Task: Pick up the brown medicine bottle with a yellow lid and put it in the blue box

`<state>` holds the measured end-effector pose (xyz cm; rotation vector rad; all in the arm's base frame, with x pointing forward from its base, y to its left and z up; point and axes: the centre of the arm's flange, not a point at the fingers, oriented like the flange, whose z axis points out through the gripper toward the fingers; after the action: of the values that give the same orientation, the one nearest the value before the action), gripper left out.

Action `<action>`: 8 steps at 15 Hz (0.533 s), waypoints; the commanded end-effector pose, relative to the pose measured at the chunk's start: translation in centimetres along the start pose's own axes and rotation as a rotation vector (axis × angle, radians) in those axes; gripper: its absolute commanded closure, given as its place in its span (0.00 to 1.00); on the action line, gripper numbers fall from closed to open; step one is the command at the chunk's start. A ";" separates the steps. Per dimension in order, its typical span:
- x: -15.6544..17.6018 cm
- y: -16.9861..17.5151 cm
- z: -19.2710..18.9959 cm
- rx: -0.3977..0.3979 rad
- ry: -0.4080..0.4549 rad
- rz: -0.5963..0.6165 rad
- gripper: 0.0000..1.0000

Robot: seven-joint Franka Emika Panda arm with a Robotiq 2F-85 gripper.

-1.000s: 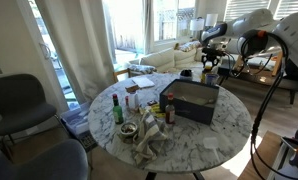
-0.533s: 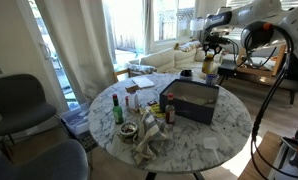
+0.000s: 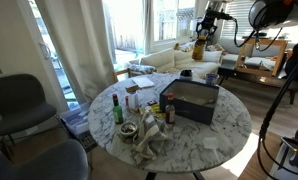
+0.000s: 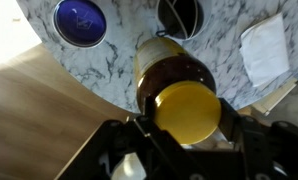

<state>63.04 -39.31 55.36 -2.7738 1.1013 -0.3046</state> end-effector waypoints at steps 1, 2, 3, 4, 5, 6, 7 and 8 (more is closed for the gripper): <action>-6.9 -2.5 -2.6 0.012 -0.133 -0.153 0.63; -7.4 -3.0 -2.9 0.012 -0.172 -0.195 0.63; -3.5 -3.4 -2.6 0.016 -0.107 -0.133 0.38; -4.4 -4.1 -3.1 0.018 -0.135 -0.161 0.38; -4.9 -4.4 -3.3 0.020 -0.148 -0.176 0.38; -5.1 -4.4 -3.4 0.021 -0.153 -0.182 0.38; -5.1 -4.2 -3.2 0.021 -0.158 -0.185 0.38; -5.1 -4.1 -3.0 0.020 -0.162 -0.187 0.63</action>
<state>61.41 -33.02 58.38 -2.8287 0.8003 -0.1067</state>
